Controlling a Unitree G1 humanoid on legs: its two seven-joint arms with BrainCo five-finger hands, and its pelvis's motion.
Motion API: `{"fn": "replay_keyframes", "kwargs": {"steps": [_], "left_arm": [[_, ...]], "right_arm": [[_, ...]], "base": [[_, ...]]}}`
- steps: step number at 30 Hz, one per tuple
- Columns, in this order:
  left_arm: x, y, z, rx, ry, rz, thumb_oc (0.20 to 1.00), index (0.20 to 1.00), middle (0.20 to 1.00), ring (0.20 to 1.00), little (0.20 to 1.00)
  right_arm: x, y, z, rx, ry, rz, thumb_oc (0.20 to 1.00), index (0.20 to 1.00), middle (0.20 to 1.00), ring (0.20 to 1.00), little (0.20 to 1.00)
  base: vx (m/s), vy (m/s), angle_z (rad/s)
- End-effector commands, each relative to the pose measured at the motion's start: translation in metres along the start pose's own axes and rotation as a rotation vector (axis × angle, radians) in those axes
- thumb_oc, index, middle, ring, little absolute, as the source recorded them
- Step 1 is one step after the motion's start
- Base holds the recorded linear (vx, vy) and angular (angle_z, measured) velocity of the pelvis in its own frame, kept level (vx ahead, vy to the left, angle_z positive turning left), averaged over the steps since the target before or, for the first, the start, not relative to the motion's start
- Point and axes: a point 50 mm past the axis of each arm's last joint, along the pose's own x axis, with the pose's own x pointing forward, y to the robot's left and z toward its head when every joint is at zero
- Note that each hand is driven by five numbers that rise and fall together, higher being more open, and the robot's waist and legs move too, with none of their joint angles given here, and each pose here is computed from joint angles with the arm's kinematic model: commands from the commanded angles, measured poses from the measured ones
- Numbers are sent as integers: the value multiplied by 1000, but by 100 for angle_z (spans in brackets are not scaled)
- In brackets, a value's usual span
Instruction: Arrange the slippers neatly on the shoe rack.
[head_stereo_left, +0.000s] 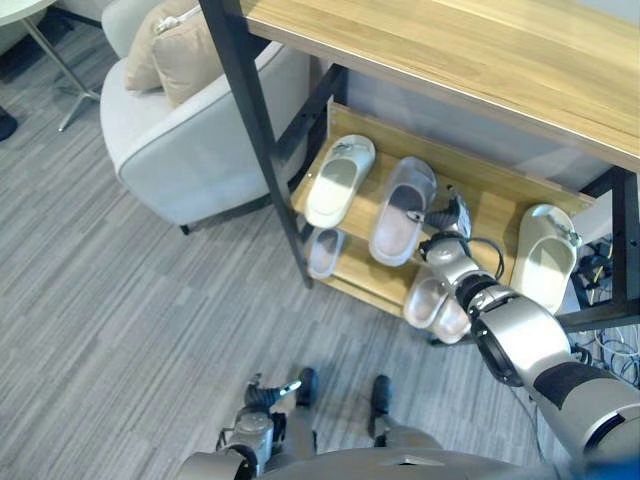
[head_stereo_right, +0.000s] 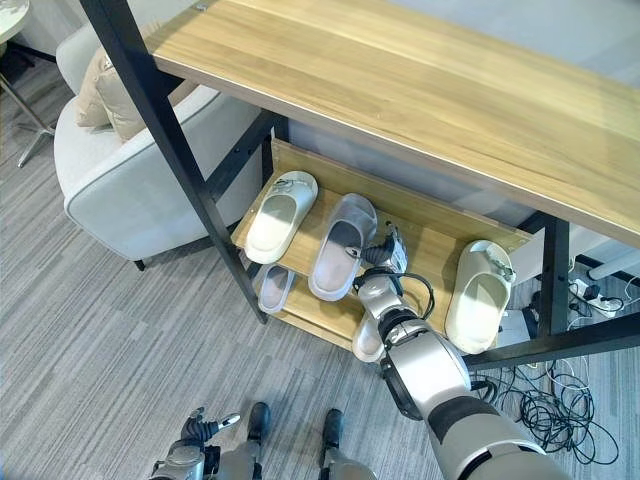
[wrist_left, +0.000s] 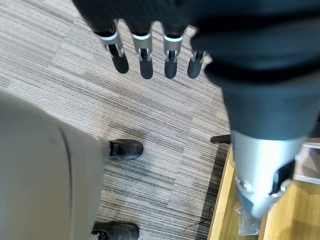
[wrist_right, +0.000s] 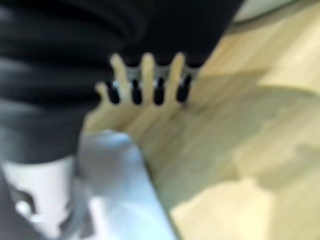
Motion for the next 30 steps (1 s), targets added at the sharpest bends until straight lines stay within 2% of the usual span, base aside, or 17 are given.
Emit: {"fn": "replay_keyframes", "kwargs": {"steps": [1,2,5,6,7,10,14,15,20,22,24,26,30], "left_arm": [[-1,-8,5,11,-2,-20,1000,1000,1000,1000,1000],[0,-8,7,12,-4,-22,1000,1000,1000,1000,1000],[0,-9,8,22,-7,-28,1000,1000,1000,1000,1000],[0,-11,10,32,-13,-37,1000,1000,1000,1000,1000],[0,-11,10,32,-13,-37,1000,1000,1000,1000,1000],[0,-13,13,35,-20,-44,1000,1000,1000,1000,1000],[0,-14,14,35,-22,-46,1000,1000,1000,1000,1000],[0,-15,14,35,-22,-52,1000,1000,1000,1000,1000],[-1,-15,13,40,-15,-47,1000,1000,1000,1000,1000],[0,-14,14,30,-13,-41,1000,1000,1000,1000,1000],[1,-12,15,1,-7,-38,1000,1000,1000,1000,1000],[3,-8,16,-33,1,-27,1000,1000,1000,1000,1000],[0,-15,14,-171,25,-57,1000,1000,1000,1000,1000]], "right_arm": [[16,-25,30,71,-50,-127,1000,1000,1000,1000,1000],[17,-28,31,72,-67,-151,1000,1000,1000,1000,1000],[20,-35,42,73,-111,-187,511,511,511,511,511],[21,-37,55,59,-156,-191,256,256,256,256,256],[21,-37,55,59,-156,-191,222,222,222,222,222],[21,-35,57,21,-161,-178,275,275,275,275,275],[20,-33,55,12,-150,-174,256,256,256,256,256],[20,-32,54,7,-140,-165,200,200,200,200,200],[13,-24,46,-44,-158,-182,200,200,200,200,200],[13,-27,41,8,-157,-223,200,200,200,200,200],[12,-33,40,167,-174,-280,200,200,200,200,200],[6,-40,42,255,-281,-314,200,200,200,200,200],[-21,-60,29,303,-454,-312,200,200,200,200,200]], "base": [[-14,7,3],[0,0,0],[-19,7,4],[0,0,0],[0,0,0],[0,0,0],[0,0,0],[0,0,0],[0,2,1],[0,0,0],[10,22,0],[37,53,0],[64,40,-8]]}}
